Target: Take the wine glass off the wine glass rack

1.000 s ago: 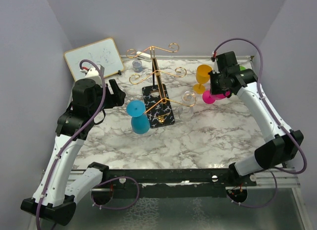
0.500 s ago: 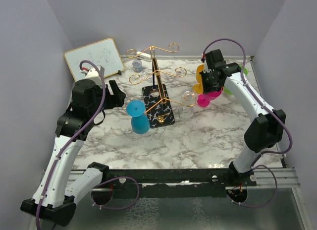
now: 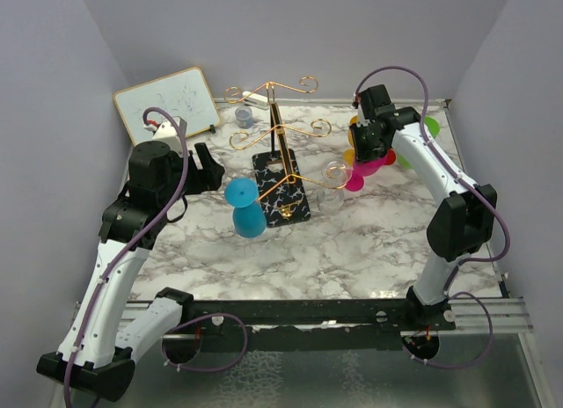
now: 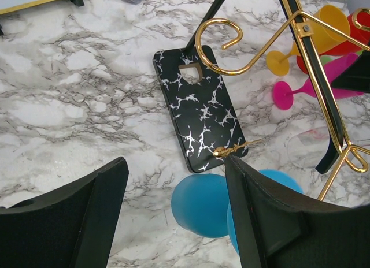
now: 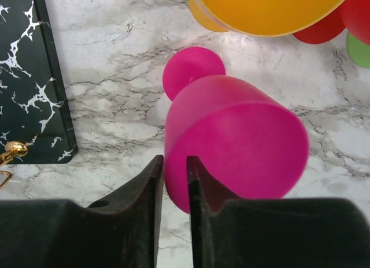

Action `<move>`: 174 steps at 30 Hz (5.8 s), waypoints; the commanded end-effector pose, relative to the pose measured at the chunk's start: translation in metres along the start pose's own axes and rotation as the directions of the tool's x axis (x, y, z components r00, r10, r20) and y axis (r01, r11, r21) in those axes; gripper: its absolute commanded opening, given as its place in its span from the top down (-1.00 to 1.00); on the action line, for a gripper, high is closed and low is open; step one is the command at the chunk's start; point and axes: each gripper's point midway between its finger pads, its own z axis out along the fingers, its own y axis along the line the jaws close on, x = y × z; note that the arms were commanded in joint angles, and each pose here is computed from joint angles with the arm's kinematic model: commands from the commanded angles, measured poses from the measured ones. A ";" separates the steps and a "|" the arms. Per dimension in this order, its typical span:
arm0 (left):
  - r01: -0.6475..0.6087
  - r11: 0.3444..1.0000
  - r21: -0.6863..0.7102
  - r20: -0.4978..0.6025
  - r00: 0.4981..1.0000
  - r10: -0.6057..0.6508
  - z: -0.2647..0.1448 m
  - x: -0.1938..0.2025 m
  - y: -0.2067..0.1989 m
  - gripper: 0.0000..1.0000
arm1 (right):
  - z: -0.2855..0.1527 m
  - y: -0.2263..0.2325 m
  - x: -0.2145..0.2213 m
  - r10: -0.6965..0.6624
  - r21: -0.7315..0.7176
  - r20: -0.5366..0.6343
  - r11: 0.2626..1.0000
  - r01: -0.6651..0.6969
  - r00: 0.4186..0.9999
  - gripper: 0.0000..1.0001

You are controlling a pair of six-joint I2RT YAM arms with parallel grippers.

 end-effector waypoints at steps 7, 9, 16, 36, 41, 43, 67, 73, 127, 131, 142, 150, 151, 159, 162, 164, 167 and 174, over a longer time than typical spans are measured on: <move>-0.008 1.000 0.014 0.009 1.000 0.008 -0.003 -0.002 -0.003 -0.42 | -0.040 0.003 -0.037 0.017 -0.027 0.173 1.000 -0.012 0.985 0.45; -0.005 1.000 0.017 0.009 1.000 0.004 -0.004 -0.003 -0.004 -0.42 | -0.049 0.004 -0.040 0.019 -0.036 0.196 0.999 -0.012 0.981 0.45; 0.008 0.999 0.044 0.006 1.000 -0.009 -0.007 -0.003 -0.010 -0.42 | -0.100 0.010 -0.056 0.055 -0.103 0.334 0.994 -0.022 0.941 0.42; 0.206 0.971 0.123 0.006 0.978 -0.208 -0.011 0.005 -0.026 -0.42 | -0.222 0.071 -0.073 0.386 -0.565 0.668 0.820 0.096 0.636 0.21; 0.344 0.912 0.224 -0.044 0.938 -0.343 -0.020 0.020 -0.043 -0.41 | -0.223 0.082 -0.067 0.357 -0.584 0.681 0.792 0.180 0.639 0.21; 0.407 0.869 0.283 -0.068 0.912 -0.404 -0.020 0.028 -0.052 -0.39 | -0.227 0.084 -0.066 0.341 -0.579 0.694 0.788 0.209 0.634 0.21; 0.538 0.757 0.371 -0.076 0.830 -0.553 -0.016 0.046 -0.054 0.23 | -0.256 0.083 -0.053 0.294 -0.534 0.763 0.789 0.304 0.577 0.23; 0.533 0.759 0.374 -0.072 0.832 -0.550 -0.018 0.042 -0.055 0.72 | -0.255 0.081 -0.053 0.296 -0.529 0.764 0.796 0.293 0.573 0.26; 0.607 0.589 0.533 -0.189 0.764 -0.617 -0.035 0.021 -0.091 1.00 | -0.265 0.075 -0.049 0.326 -0.528 0.777 0.803 0.275 0.538 0.27; 0.597 0.587 0.547 -0.182 0.769 -0.613 -0.032 0.013 -0.094 1.00 | -0.264 0.076 -0.049 0.326 -0.528 0.777 0.803 0.275 0.539 0.27; 0.542 0.613 0.575 -0.141 0.804 -0.578 -0.014 -0.010 -0.102 1.00 | -0.263 0.078 -0.051 0.321 -0.532 0.774 0.797 0.285 0.546 0.27; 0.462 0.663 0.590 -0.049 0.839 -0.541 0.006 -0.048 -0.109 1.00 | -0.264 0.078 -0.053 0.316 -0.527 0.775 0.801 0.285 0.547 0.27; 0.459 0.656 0.599 -0.047 0.838 -0.543 0.009 -0.052 -0.111 1.00 | -0.264 0.077 -0.053 0.317 -0.526 0.776 0.802 0.284 0.545 0.27; 0.387 0.623 0.680 -0.001 0.850 -0.527 0.018 -0.101 -0.133 1.00 | -0.268 0.077 -0.056 0.313 -0.521 0.778 0.805 0.283 0.544 0.27; 0.365 0.595 0.716 -0.004 0.855 -0.519 0.012 -0.120 -0.146 1.00 | -0.270 0.077 -0.056 0.305 -0.518 0.778 0.806 0.287 0.549 0.27; 0.349 0.575 0.740 -0.002 0.856 -0.517 0.002 -0.133 -0.153 1.00 | -0.272 0.077 -0.057 0.301 -0.516 0.780 0.805 0.292 0.548 0.27; 0.333 0.547 0.768 0.003 0.852 -0.523 -0.017 -0.146 -0.161 1.00 | -0.273 0.078 -0.058 0.299 -0.519 0.778 0.802 0.296 0.552 0.27; 0.254 0.527 0.811 0.087 0.839 -0.538 -0.071 -0.172 -0.169 1.00 | -0.278 0.089 -0.059 0.299 -0.546 0.771 0.765 0.343 0.562 0.27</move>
